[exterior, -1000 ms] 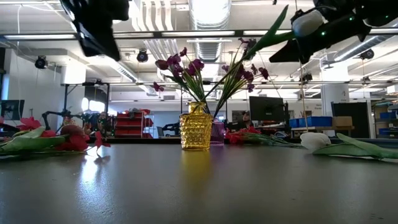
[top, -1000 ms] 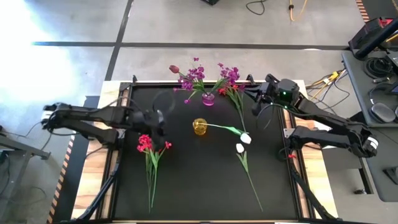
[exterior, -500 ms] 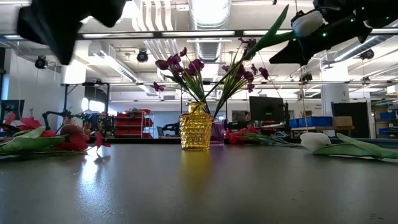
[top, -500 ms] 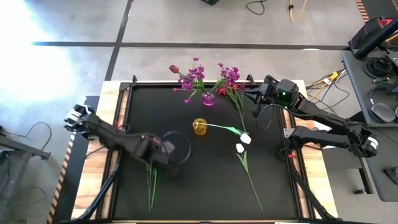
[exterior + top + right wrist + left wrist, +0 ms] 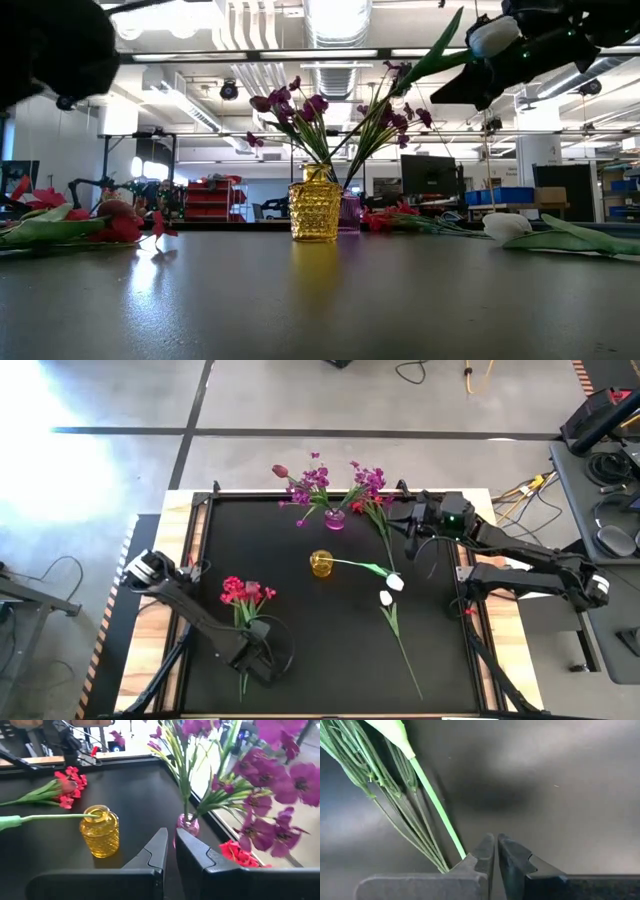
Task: Sort flowers into vase by color
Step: Put the red tulip into the violet vase
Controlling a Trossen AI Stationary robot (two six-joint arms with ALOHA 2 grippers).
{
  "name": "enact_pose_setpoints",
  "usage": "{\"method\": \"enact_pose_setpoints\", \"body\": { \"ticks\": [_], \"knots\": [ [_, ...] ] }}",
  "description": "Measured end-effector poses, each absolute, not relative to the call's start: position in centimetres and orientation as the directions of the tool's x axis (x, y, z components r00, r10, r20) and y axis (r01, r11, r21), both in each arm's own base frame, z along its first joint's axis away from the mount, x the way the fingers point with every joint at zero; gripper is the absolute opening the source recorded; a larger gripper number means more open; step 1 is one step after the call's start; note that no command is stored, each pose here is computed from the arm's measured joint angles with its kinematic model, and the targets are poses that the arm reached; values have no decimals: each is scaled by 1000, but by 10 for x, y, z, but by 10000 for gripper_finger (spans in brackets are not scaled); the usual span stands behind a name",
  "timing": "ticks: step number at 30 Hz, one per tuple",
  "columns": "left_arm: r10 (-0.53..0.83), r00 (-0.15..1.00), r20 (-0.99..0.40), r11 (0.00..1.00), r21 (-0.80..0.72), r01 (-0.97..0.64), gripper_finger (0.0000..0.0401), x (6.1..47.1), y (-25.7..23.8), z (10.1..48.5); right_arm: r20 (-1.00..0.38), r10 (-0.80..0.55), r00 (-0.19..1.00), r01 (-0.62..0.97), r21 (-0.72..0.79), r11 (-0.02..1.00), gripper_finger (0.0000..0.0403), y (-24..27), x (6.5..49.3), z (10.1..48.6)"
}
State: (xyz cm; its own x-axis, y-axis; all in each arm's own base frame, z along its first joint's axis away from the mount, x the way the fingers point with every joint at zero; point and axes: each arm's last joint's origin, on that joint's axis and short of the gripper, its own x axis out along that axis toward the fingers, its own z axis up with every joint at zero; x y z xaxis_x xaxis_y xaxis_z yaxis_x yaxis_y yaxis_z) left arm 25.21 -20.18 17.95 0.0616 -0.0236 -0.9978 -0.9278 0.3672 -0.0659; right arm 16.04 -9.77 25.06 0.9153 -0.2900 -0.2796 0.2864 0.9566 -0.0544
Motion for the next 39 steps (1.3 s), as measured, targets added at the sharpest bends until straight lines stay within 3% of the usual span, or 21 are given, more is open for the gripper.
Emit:
{"method": "enact_pose_setpoints", "body": {
  "ticks": [9,15,28,39],
  "knots": [
    [5,-55,-998,306,54,-951,66,249,-191,176,-279,-280,918,264,-97,960,27,-96,161,251],
    [-13,-48,-999,299,42,-953,79,247,-190,165,-277,-281,919,262,-102,960,27,-96,162,251],
    [3,-68,-998,306,66,-950,73,241,-180,147,-273,-281,920,263,-102,959,27,-96,162,251],
    [-1,-48,-999,359,44,-932,17,243,-174,144,-273,-281,920,263,-102,959,27,-96,162,251]
  ]
}}
